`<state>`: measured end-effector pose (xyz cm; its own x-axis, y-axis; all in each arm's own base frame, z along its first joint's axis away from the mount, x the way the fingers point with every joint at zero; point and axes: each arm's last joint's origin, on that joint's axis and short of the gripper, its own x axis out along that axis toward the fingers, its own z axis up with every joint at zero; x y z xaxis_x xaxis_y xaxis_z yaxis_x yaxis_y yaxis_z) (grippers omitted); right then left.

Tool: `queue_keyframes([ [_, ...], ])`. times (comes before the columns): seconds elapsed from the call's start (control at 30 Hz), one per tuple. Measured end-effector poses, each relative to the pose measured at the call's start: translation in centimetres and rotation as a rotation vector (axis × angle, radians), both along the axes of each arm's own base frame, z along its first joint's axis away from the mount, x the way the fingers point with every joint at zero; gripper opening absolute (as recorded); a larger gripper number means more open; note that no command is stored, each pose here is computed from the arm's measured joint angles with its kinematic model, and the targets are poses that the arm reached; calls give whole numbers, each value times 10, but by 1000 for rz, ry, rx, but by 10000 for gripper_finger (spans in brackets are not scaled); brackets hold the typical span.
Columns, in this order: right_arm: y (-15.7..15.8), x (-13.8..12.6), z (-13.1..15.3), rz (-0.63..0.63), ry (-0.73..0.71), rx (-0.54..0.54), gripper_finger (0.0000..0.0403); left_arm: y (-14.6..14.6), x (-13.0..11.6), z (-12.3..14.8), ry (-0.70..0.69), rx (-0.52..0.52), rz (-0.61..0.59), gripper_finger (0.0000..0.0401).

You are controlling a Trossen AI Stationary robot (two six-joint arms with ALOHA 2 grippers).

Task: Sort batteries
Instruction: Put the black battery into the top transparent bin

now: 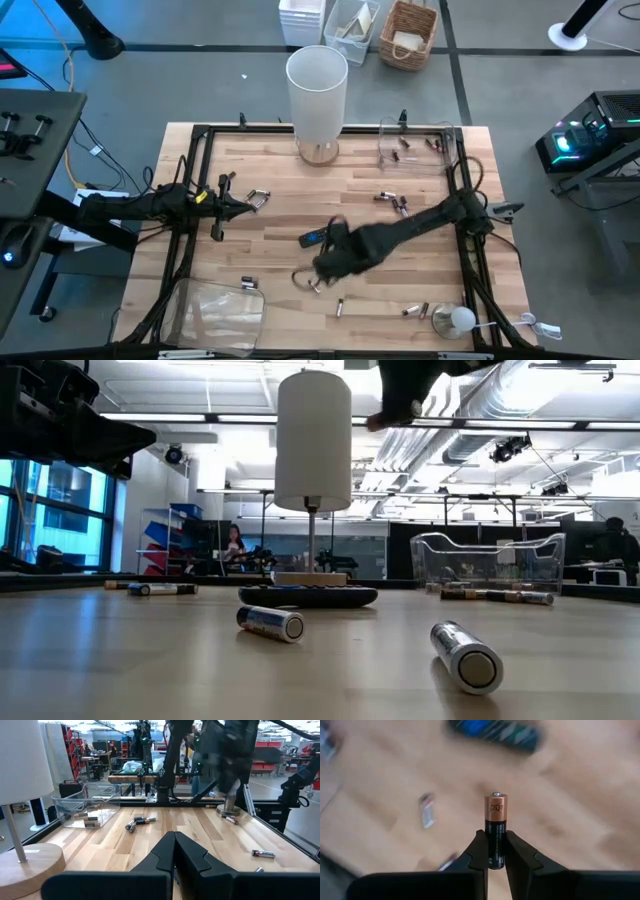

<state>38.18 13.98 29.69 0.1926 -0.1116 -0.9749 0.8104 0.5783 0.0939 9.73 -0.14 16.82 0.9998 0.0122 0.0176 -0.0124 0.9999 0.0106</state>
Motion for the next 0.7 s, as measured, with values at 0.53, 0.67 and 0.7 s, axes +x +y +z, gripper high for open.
queue_keyframes([
  [0.53, -174, -124, 53, -324, -18, -186, 31, 0, 0, 0, 0, 0, 0, 1],
  [0.67, -206, -168, 44, -478, -120, -231, 31, 0, 0, 0, 0, 0, 0, 1],
  [0.7, -214, -177, 39, -505, -136, -241, 31, 0, 0, 0, 0, 0, 0, 1],
])
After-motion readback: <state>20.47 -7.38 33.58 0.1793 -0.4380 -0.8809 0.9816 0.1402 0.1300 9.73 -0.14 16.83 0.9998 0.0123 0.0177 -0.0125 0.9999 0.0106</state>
